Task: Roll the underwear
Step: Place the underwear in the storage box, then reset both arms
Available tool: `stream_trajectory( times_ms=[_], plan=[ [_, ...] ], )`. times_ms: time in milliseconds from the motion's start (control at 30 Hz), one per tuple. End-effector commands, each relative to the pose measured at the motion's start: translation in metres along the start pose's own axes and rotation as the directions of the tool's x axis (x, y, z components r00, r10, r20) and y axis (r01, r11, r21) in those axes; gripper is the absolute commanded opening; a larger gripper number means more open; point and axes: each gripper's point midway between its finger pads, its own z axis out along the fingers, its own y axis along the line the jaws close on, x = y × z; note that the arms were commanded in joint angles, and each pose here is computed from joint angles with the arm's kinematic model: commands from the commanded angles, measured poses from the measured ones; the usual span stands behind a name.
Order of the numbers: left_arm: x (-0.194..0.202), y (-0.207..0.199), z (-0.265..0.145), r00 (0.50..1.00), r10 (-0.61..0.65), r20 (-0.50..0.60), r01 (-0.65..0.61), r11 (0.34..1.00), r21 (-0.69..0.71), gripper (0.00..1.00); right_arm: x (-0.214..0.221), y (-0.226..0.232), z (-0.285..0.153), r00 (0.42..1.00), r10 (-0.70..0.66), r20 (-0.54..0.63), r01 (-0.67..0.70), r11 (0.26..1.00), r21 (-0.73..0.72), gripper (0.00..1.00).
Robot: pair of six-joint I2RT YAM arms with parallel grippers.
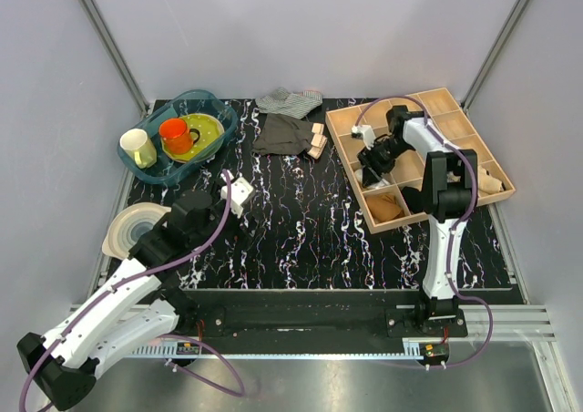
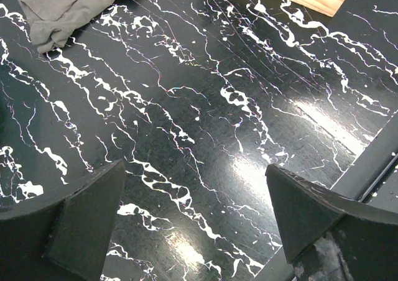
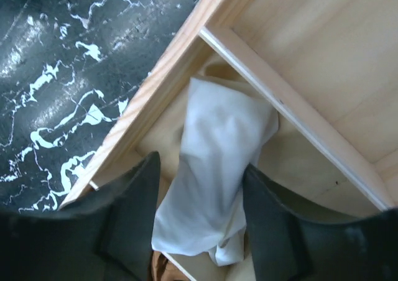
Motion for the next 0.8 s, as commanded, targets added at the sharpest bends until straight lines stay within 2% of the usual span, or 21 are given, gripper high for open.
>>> stream_trajectory(
  times_ms=[0,100,267,400,467,500,567,600,633,700,733,767],
  plan=[
    [-0.012,0.007,0.0,0.999,0.01,0.042,-0.009,1.0,-0.03,0.99,-0.038,-0.004,-0.051,0.993,-0.091,0.079,0.08,0.987,0.137,0.65],
    [-0.013,0.008,0.0,0.999,0.005,0.044,-0.004,1.0,-0.029,0.99,-0.053,0.0,-0.076,0.987,-0.117,0.112,0.094,0.977,0.191,0.71],
    [-0.016,0.009,-0.001,0.998,-0.016,0.053,0.018,0.999,-0.035,0.99,-0.065,0.01,-0.109,0.979,-0.146,0.142,0.106,0.961,0.254,0.71],
    [-0.024,0.016,-0.003,0.993,-0.086,0.082,0.091,0.995,-0.052,0.99,-0.083,0.034,-0.153,0.957,-0.194,0.216,0.115,0.937,0.33,0.75],
    [-0.03,0.026,-0.006,0.986,-0.126,0.106,0.135,0.987,-0.084,0.99,-0.09,0.042,-0.171,0.946,-0.185,0.267,0.08,0.929,0.362,0.86],
    [-0.038,0.027,-0.01,0.979,-0.158,0.132,0.17,0.982,-0.086,0.99,-0.096,0.054,-0.192,0.927,-0.206,0.313,0.072,0.917,0.393,0.99],
    [-0.047,0.037,-0.017,0.965,-0.2,0.168,0.221,0.968,-0.118,0.99,-0.103,0.064,-0.209,0.899,-0.191,0.395,0.018,0.915,0.402,1.0],
    [-0.052,0.04,-0.021,0.955,-0.229,0.189,0.256,0.958,-0.128,0.99,-0.11,0.08,-0.23,0.864,-0.213,0.455,0.005,0.91,0.415,1.0],
    [-0.062,0.043,-0.029,0.946,-0.24,0.218,0.273,0.953,-0.135,0.99,-0.107,0.084,-0.23,0.85,-0.122,0.512,-0.096,0.921,0.379,1.0],
    [-0.074,0.052,-0.04,0.927,-0.271,0.26,0.319,0.933,-0.164,0.99,-0.119,0.095,-0.263,0.776,-0.142,0.615,-0.176,0.887,0.428,1.0],
    [-0.086,0.054,-0.05,0.921,-0.268,0.282,0.323,0.931,-0.17,0.99,-0.116,0.101,-0.262,0.749,-0.07,0.659,-0.253,0.889,0.382,1.0],
    [-0.091,0.056,-0.054,0.917,-0.272,0.291,0.332,0.926,-0.18,0.99,-0.121,0.1,-0.275,0.707,-0.085,0.702,-0.292,0.869,0.4,1.0]
  ],
)
